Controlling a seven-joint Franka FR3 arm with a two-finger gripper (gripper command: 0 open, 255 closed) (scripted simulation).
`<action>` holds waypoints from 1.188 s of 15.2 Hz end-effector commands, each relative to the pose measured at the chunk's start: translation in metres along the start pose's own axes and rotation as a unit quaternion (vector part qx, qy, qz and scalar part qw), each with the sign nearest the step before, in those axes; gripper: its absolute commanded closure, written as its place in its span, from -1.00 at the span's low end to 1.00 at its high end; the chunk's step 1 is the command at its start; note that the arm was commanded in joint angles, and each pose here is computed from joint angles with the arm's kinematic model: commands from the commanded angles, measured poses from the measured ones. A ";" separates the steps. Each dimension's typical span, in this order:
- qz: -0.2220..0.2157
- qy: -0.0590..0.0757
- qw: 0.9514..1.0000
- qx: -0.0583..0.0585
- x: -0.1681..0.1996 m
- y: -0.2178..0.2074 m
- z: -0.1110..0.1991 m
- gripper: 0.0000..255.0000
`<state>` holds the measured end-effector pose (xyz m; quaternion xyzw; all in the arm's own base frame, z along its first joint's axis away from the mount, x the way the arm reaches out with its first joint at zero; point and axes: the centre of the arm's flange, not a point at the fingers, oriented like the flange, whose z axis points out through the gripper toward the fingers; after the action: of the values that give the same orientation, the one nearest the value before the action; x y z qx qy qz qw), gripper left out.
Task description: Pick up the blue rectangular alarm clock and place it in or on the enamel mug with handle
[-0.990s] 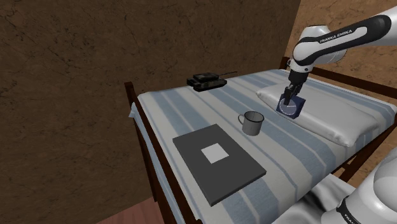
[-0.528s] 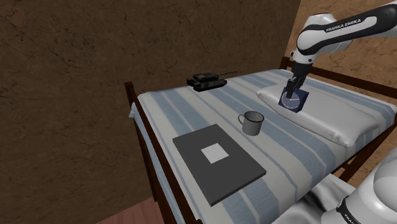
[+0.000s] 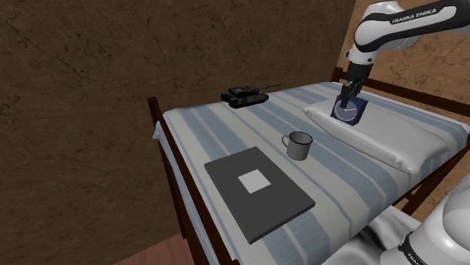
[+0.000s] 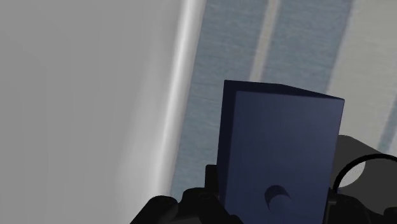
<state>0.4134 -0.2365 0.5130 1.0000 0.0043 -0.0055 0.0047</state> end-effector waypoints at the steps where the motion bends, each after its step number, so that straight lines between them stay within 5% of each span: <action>1: 0.000 0.000 1.000 0.000 0.010 -0.016 -0.005 1.00; 14: 0.000 0.000 1.000 0.000 0.099 -0.169 -0.024 1.00; 18: 0.000 0.000 1.000 0.000 0.099 -0.169 -0.003 1.00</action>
<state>0.5110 -0.0672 0.5175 1.0000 0.0044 -0.0059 0.0047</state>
